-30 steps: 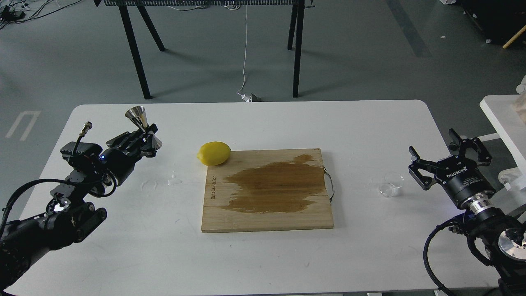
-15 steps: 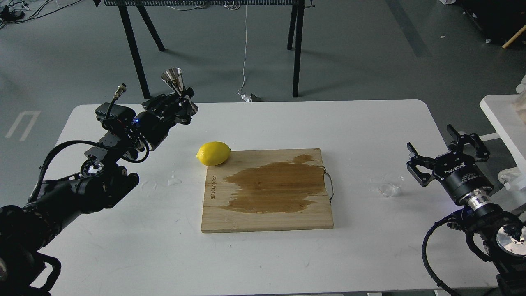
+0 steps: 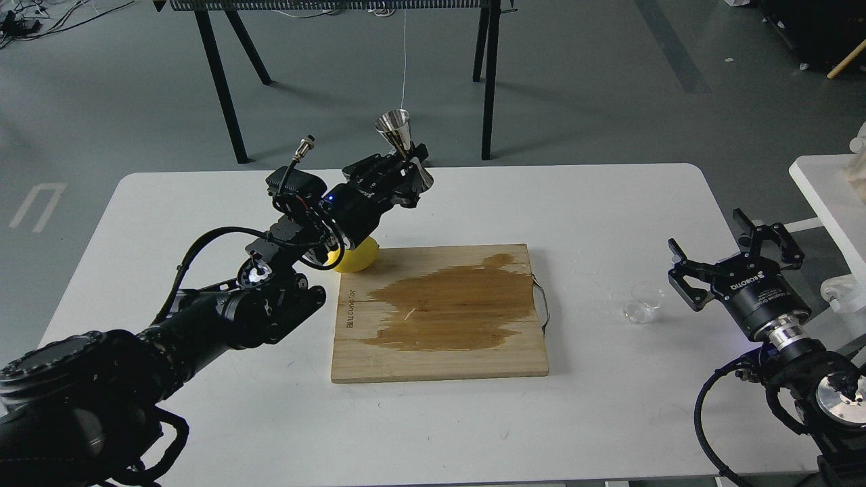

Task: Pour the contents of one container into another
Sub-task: 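Lower the jigger onto the middle of the wooden board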

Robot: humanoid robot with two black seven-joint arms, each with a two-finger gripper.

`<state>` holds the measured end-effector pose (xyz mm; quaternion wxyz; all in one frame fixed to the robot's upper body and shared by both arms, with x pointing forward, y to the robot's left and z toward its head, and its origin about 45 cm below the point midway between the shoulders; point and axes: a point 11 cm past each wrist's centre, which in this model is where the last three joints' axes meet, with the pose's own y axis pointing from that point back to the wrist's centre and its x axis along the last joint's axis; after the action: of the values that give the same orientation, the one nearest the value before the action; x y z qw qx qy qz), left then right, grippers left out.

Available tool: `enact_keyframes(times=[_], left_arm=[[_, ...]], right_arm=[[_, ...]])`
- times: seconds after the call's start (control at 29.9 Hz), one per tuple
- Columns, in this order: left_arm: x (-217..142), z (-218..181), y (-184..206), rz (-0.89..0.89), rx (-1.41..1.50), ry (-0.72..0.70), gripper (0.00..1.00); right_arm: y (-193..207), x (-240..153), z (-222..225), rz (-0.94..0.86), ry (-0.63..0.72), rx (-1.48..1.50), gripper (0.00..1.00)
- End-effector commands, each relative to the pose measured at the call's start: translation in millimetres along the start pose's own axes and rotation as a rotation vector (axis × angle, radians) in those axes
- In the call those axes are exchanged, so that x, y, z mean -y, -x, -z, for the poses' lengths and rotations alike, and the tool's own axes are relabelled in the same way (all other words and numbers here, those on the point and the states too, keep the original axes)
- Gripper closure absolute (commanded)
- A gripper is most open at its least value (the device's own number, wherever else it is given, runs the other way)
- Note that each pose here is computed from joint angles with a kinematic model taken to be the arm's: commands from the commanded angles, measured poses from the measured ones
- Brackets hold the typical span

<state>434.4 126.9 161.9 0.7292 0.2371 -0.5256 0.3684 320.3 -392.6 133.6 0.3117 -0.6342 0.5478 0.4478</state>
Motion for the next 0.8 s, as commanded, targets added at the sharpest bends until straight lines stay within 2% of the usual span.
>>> enact_keyframes(times=[0.0, 0.4, 0.67, 0.77], left_arm=[[-4.3, -1.3, 9.4, 0.018, -0.007, -0.001, 0.92], [-33.0, 1.8, 50.7, 0.092, -0.049, -0.035, 0.92], [-37.0, 0.0, 57.3, 0.106, -0.053, -0.032, 0.92], [-36.0, -11.7, 62.3, 0.121, -0.057, 0.006, 0.91]], right_arm=[[-0.3, -0.5, -0.4, -0.001, 0.001, 0.0, 0.01], [-2.9, -2.1, -1.0, -0.009, 0.002, 0.0, 0.01], [-4.4, -2.9, -1.0, -0.013, 0.002, -0.001, 0.01], [-4.4, -2.9, -1.0, -0.013, 0.002, -0.001, 0.01]])
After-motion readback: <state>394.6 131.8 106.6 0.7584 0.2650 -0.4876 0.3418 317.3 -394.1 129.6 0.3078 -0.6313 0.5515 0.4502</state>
